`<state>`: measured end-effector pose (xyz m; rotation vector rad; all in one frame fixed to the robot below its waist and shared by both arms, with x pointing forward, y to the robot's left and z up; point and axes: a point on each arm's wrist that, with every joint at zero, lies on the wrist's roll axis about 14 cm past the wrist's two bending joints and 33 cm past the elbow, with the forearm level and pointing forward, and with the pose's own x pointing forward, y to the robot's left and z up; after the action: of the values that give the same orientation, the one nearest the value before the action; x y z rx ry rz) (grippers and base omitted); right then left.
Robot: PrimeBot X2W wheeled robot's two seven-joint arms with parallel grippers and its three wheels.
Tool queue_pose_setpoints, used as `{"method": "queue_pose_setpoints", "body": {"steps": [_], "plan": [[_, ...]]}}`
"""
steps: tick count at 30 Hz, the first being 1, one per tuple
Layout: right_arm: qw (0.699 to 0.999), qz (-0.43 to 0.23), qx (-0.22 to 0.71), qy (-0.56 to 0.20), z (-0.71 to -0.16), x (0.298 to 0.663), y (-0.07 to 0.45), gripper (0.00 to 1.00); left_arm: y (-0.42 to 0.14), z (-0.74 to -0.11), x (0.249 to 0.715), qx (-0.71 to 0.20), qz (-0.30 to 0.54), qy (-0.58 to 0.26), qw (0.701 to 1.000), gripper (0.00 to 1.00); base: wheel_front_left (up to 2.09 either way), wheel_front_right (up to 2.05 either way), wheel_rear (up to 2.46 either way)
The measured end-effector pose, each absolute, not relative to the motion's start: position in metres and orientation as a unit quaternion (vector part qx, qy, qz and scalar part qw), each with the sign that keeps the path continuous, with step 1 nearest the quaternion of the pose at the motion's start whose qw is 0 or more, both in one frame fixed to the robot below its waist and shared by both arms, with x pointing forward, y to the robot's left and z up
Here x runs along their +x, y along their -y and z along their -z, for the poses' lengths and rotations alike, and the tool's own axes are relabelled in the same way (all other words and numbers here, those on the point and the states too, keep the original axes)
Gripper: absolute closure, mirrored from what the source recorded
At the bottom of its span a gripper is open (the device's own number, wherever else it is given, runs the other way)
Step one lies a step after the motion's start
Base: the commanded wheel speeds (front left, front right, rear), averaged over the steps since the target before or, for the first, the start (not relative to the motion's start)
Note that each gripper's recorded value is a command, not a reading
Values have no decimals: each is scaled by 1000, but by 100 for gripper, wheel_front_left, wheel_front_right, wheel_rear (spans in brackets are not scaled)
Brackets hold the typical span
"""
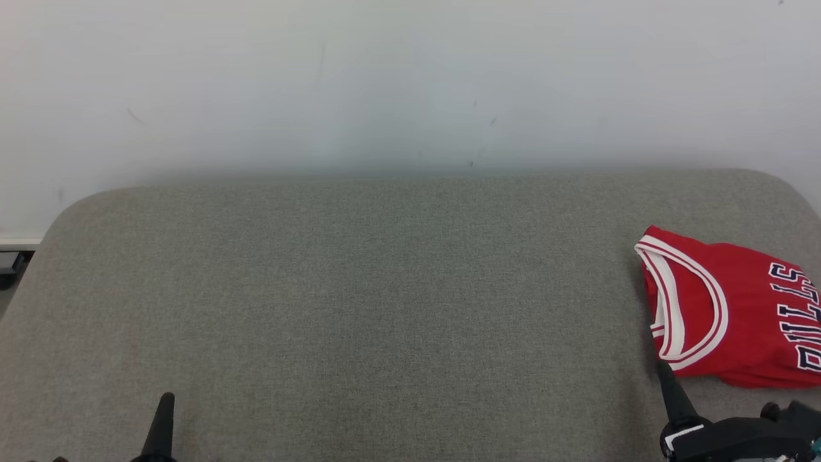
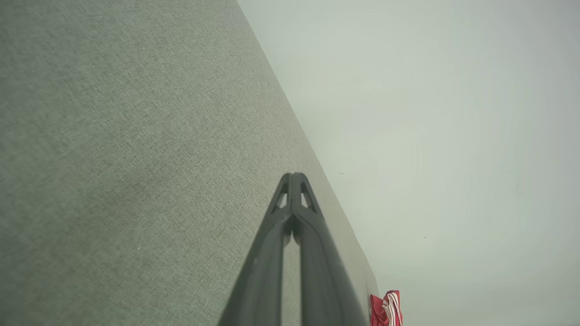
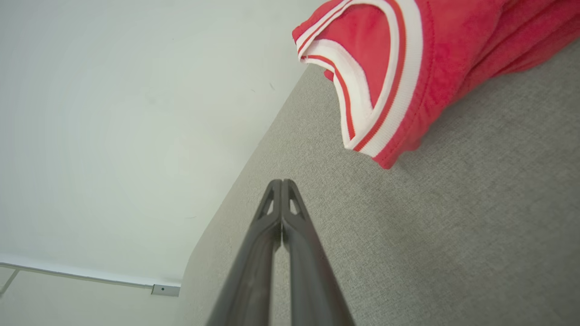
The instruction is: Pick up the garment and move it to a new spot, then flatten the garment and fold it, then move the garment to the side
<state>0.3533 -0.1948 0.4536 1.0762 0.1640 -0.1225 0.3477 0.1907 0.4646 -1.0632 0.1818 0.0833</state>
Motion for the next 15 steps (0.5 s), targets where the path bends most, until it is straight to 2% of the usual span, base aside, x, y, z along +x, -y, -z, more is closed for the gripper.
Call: {"method": "queue_pose_setpoints", "body": {"steps": [15], "plan": [[798, 57, 597, -62, -461, 363, 199, 100, -190, -469, 360, -592, -37, -74, 801, 100, 0, 0, 0]]}}
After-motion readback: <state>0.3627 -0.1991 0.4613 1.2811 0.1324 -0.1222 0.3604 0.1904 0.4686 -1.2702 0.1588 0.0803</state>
